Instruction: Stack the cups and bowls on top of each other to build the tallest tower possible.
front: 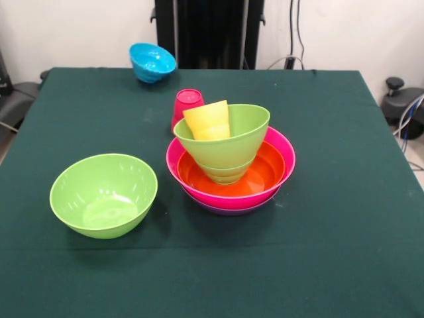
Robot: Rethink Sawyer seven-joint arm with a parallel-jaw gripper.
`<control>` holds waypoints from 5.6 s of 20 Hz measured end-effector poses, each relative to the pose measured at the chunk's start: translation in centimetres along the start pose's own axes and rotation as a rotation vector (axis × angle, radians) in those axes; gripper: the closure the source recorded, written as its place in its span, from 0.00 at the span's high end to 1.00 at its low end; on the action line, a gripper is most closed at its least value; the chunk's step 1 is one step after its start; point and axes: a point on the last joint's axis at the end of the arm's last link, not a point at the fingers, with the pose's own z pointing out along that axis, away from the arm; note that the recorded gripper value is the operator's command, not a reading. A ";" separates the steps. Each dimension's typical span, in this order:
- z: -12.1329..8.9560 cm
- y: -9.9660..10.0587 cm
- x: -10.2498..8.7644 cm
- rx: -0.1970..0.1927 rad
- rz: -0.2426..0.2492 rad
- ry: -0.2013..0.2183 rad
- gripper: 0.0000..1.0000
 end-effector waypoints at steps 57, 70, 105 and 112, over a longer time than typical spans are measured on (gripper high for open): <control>15.4 -9.8 16.2 0.006 -0.354 -0.059 1.00; 14.3 -13.7 22.1 0.012 -0.291 0.011 1.00; 15.4 -19.5 38.1 -0.026 -0.316 0.166 1.00; 16.5 -21.1 38.1 -0.017 -0.303 0.137 1.00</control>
